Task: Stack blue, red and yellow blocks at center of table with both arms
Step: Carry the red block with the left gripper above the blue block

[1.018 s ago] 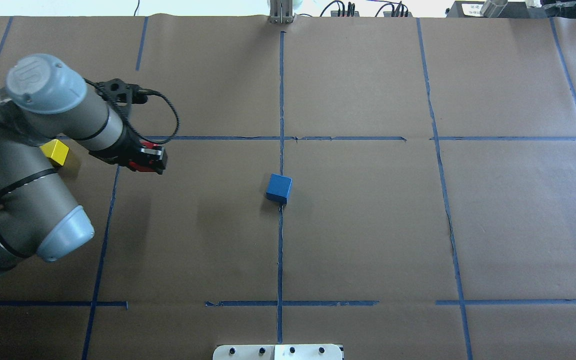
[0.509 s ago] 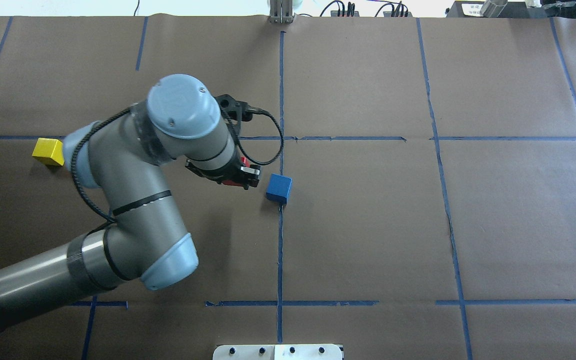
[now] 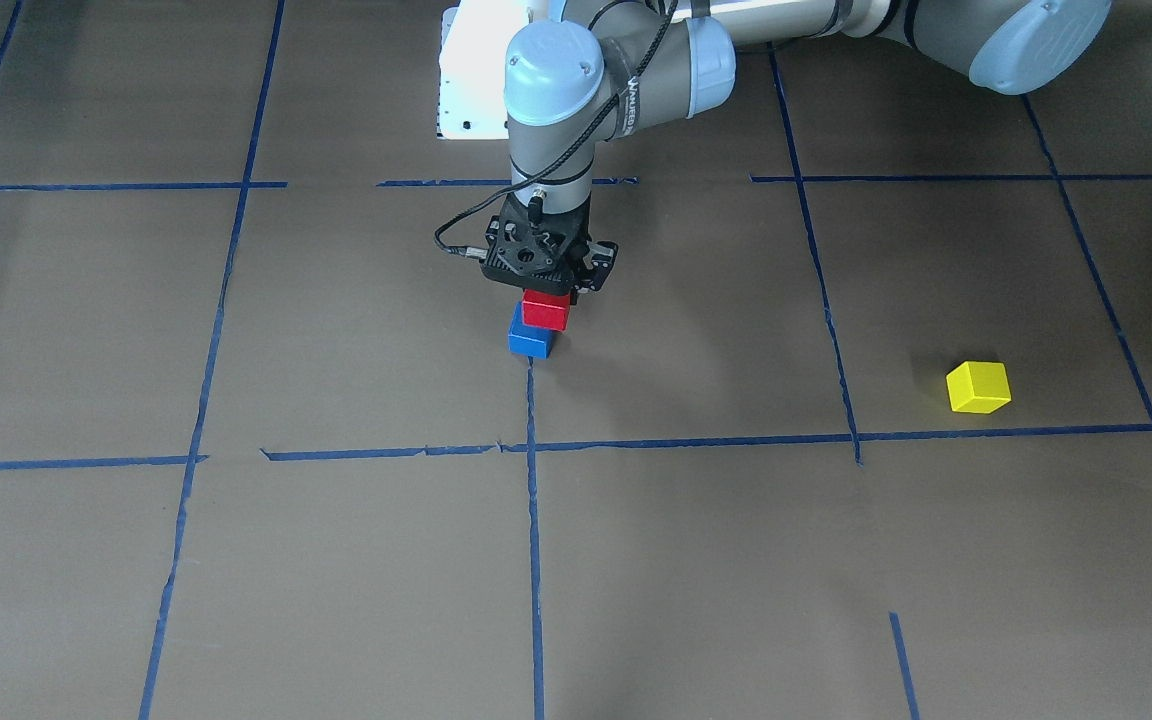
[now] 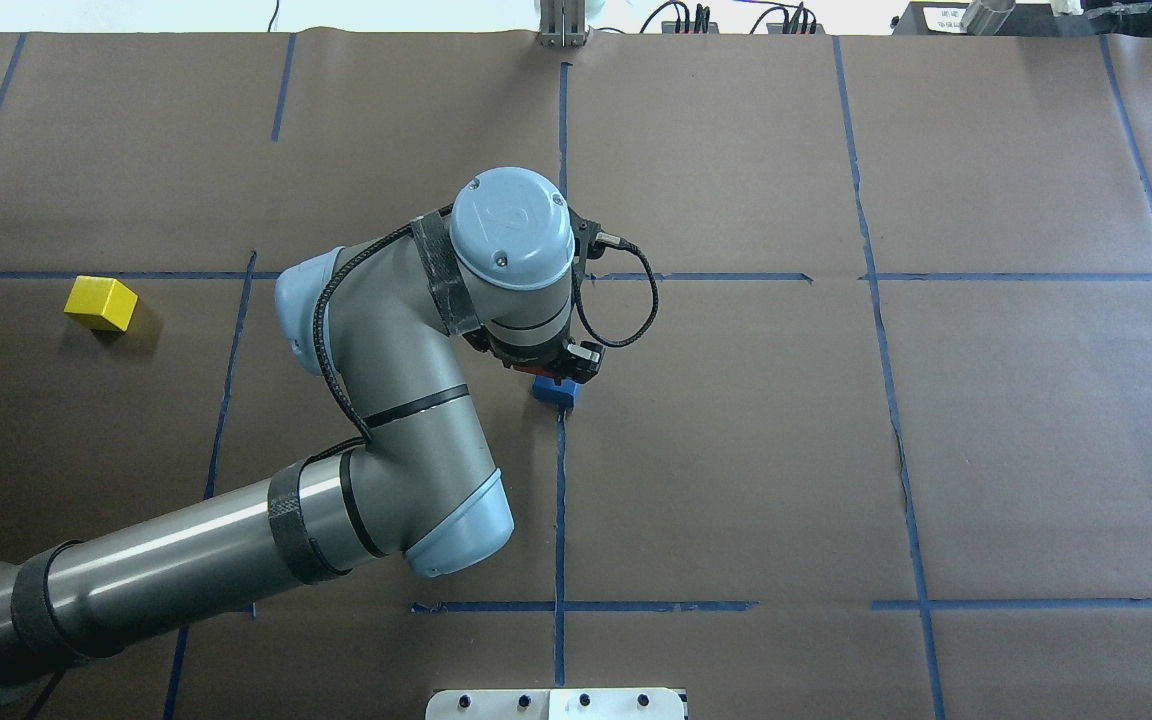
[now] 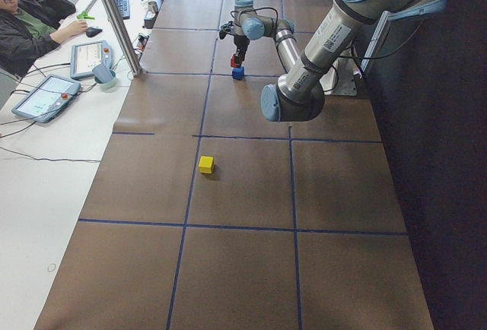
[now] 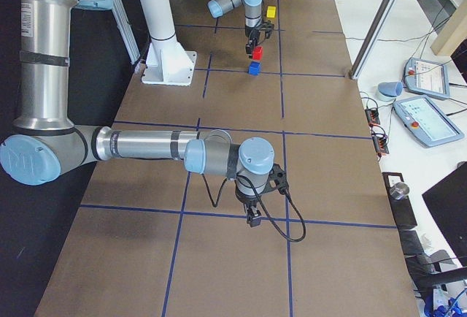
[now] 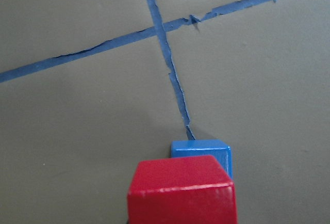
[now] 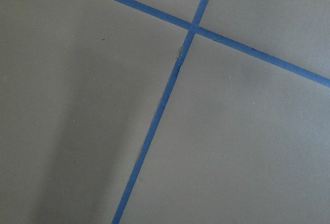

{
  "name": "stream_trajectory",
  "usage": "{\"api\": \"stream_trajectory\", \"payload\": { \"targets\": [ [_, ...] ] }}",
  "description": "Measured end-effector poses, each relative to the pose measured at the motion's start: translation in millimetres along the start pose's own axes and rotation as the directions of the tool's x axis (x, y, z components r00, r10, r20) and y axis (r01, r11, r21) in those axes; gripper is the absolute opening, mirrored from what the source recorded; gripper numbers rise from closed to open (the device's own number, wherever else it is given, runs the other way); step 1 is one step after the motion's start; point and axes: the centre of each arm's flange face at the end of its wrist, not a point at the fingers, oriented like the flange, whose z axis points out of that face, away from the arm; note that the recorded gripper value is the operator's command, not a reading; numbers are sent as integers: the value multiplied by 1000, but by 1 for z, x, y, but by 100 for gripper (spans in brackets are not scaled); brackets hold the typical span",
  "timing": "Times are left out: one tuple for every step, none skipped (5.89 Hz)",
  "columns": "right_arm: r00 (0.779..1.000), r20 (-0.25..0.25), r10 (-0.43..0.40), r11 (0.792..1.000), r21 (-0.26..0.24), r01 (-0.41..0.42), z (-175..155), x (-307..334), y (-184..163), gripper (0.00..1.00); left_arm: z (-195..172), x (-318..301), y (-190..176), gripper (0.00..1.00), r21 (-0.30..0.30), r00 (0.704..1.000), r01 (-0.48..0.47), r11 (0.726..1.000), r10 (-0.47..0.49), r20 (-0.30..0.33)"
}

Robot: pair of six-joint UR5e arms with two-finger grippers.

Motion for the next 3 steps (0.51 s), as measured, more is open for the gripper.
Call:
{"api": "stream_trajectory", "payload": {
  "targets": [
    [1000,0,1,1000,-1,-1,0,0,0,100,9,9,7,5,-18,1000,-22,1000,22,1],
    [1000,1,1,1000,-1,-1,1,0,0,100,16,16,14,5,-31,1000,-31,999,31,0],
    [1000,1,2,1000,-2,-2,1,1,0,100,19,19,16,5,-36,999,-34,999,34,-2]
  ]
}}
